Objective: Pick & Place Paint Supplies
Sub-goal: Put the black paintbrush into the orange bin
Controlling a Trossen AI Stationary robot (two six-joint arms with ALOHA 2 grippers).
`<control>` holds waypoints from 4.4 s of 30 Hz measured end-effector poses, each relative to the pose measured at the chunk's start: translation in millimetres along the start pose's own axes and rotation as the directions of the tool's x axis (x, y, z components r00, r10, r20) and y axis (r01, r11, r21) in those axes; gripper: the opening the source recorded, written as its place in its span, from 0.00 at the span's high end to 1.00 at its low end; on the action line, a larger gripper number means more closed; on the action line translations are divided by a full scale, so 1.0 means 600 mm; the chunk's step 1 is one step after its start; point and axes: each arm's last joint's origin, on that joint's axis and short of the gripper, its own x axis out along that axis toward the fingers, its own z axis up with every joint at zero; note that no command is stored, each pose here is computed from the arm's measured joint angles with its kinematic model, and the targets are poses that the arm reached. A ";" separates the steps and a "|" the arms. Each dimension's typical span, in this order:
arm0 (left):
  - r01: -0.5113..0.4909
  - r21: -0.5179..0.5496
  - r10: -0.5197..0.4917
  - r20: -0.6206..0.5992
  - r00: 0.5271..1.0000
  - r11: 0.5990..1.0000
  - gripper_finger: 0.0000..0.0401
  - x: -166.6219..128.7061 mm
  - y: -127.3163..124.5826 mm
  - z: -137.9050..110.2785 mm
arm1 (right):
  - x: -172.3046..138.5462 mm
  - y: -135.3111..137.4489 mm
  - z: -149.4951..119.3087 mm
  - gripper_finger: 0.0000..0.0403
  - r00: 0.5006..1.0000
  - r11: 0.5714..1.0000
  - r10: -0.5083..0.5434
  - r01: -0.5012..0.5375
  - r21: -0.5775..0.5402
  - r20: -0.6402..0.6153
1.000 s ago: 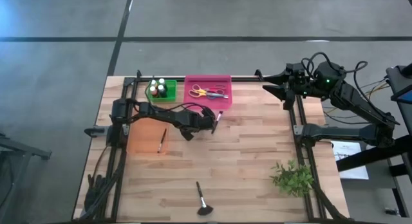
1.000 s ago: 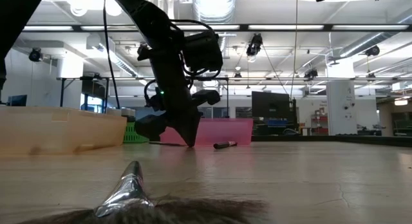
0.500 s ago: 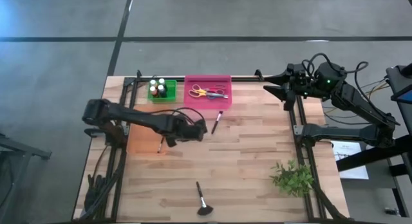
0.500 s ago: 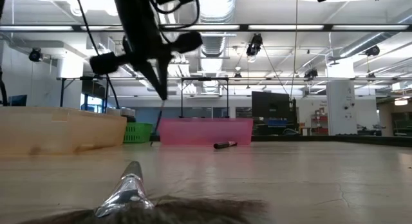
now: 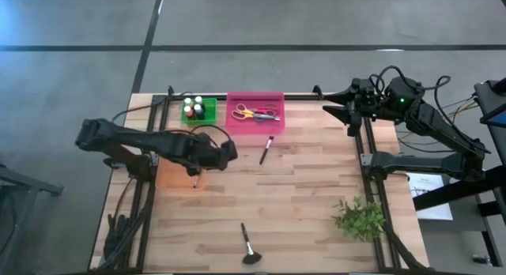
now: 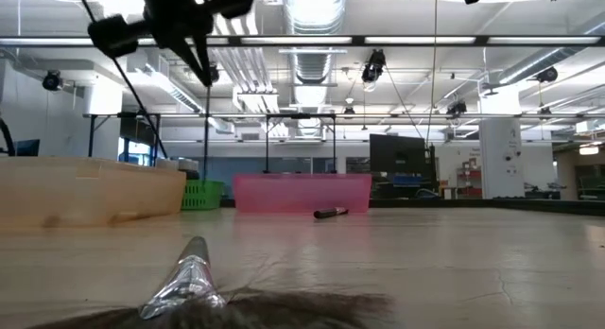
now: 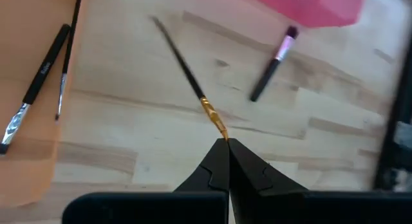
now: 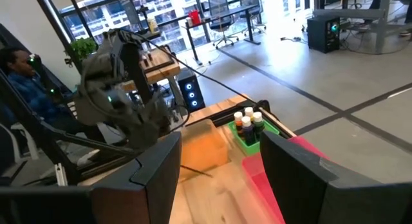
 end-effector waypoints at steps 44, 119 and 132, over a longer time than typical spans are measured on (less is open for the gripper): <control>-0.280 0.439 0.316 -0.009 0.949 0.854 0.73 -0.018 0.183 0.051 | 0.065 -0.020 -0.014 0.49 0.992 0.990 -0.092 0.100 0.099 -0.082; 0.175 0.937 -0.319 -0.074 0.945 0.302 0.56 -0.155 0.074 0.070 | 0.388 0.380 -0.613 0.49 0.409 0.778 0.457 0.246 0.577 -0.790; 0.159 0.943 -0.300 -0.068 0.951 0.291 0.56 -0.154 0.077 0.071 | 0.394 0.381 -0.621 0.55 0.389 0.808 0.383 0.298 0.507 -0.838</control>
